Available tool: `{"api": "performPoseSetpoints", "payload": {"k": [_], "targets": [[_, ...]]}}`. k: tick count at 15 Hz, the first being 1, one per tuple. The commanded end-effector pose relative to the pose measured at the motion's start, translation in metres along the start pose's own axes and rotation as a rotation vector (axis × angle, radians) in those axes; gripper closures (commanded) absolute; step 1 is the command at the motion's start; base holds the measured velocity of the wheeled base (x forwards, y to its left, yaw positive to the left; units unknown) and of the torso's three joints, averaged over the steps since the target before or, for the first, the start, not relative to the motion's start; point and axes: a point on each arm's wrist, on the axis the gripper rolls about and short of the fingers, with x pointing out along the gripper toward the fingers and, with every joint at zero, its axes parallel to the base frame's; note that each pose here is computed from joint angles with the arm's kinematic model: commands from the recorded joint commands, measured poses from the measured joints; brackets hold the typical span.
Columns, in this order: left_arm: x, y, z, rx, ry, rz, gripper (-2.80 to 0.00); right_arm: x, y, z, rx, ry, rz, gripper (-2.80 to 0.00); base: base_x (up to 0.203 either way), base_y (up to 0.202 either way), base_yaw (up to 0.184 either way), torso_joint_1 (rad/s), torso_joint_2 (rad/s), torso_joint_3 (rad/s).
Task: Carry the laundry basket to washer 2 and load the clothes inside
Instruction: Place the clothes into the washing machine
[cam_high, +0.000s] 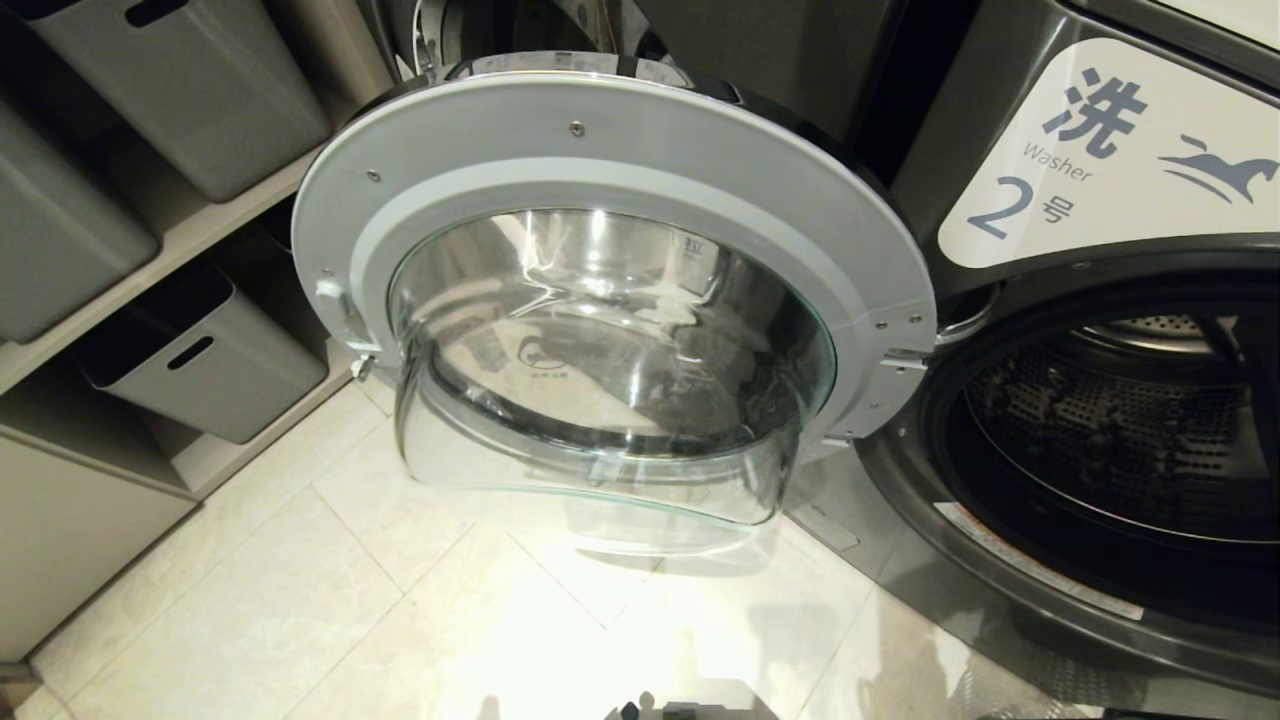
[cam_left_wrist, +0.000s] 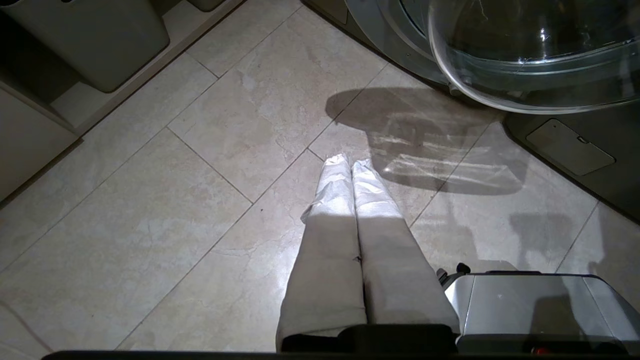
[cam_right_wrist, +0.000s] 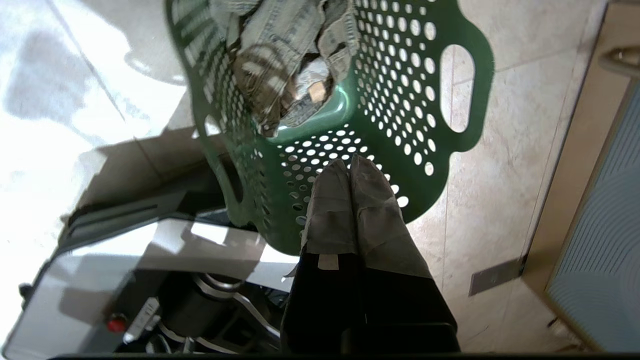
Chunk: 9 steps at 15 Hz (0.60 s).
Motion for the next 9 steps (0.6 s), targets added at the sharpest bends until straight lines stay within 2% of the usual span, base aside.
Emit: {"api": "performPoseSetpoints", "payload": {"k": [1, 5, 7, 9], "targets": [[0.000, 0.000, 0.000, 0.000, 0.002, 0.000, 0.00, -0.015, 0.012, -0.017, -0.078, -0.062, 0.033, 0.00, 0.000, 0.000, 0.000, 0.000, 0.00, 0.000], [0.000, 0.000, 0.000, 0.000, 0.001, 0.000, 0.00, -0.027, 0.033, -0.044, -0.207, -0.066, 0.109, 0.00, 0.000, 0.000, 0.000, 0.000, 0.00, 0.000], [0.000, 0.000, 0.000, 0.000, 0.002, 0.000, 0.00, -0.030, 0.046, -0.050, -0.324, -0.043, 0.178, 0.00, 0.000, 0.000, 0.000, 0.000, 0.00, 0.000], [0.000, 0.000, 0.000, 0.000, 0.003, 0.000, 0.00, -0.035, 0.062, -0.054, -0.473, -0.075, 0.266, 0.00, 0.000, 0.000, 0.000, 0.000, 0.00, 0.000]]}}
